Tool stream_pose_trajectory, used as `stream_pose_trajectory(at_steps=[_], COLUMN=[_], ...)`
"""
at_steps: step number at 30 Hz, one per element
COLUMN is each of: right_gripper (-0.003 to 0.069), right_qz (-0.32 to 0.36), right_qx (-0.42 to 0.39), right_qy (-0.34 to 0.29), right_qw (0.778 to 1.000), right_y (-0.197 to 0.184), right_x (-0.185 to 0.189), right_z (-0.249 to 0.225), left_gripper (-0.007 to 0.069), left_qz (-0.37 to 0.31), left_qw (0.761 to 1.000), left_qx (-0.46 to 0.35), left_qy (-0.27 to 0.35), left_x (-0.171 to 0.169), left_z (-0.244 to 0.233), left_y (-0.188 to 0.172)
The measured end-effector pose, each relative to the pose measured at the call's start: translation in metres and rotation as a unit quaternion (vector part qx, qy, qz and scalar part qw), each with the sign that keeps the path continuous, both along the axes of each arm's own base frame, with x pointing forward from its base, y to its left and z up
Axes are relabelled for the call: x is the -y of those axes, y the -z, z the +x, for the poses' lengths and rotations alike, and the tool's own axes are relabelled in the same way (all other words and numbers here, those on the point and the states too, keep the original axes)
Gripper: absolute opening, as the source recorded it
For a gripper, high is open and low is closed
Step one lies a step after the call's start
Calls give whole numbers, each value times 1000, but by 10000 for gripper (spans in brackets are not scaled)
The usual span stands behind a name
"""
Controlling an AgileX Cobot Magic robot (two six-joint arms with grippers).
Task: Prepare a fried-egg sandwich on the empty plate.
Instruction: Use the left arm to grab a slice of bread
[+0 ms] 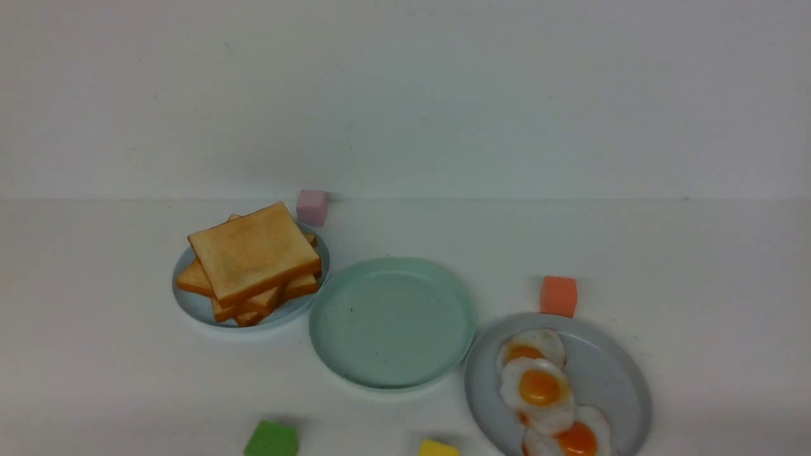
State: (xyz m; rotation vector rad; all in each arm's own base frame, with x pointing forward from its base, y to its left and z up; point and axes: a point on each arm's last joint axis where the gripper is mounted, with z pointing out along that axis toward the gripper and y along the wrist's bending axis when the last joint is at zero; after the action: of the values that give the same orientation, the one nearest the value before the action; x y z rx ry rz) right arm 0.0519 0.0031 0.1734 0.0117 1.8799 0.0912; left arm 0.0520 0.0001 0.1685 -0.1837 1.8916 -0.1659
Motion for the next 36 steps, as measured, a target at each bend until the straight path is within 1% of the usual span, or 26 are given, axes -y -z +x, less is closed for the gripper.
stream_pose_trajectory(at_steps=[25,29,30,33,36], right_gripper=[241,241,241,241,241], right_qz=[0,2,3,9,30], right_qx=[2,28,57,106,154], right_qy=[0,0,0,1,3], right_qw=[1000,1000,998,994,988], right_y=[0,-3,-7,-16,-25], right_x=[0,0,0,0,0], right_z=[0,2,3,4,5], left_gripper=[239,239,239,239,239], left_qz=[1,7,6,2,-2], left_qw=[1000,1000,1000,999,996], left_qx=[1,3,12,39,90], left_qy=[0,0,1,4,9], left_x=[0,0,0,1,2], left_z=[0,0,1,2,4], left_y=[0,0,-2,-7,-16])
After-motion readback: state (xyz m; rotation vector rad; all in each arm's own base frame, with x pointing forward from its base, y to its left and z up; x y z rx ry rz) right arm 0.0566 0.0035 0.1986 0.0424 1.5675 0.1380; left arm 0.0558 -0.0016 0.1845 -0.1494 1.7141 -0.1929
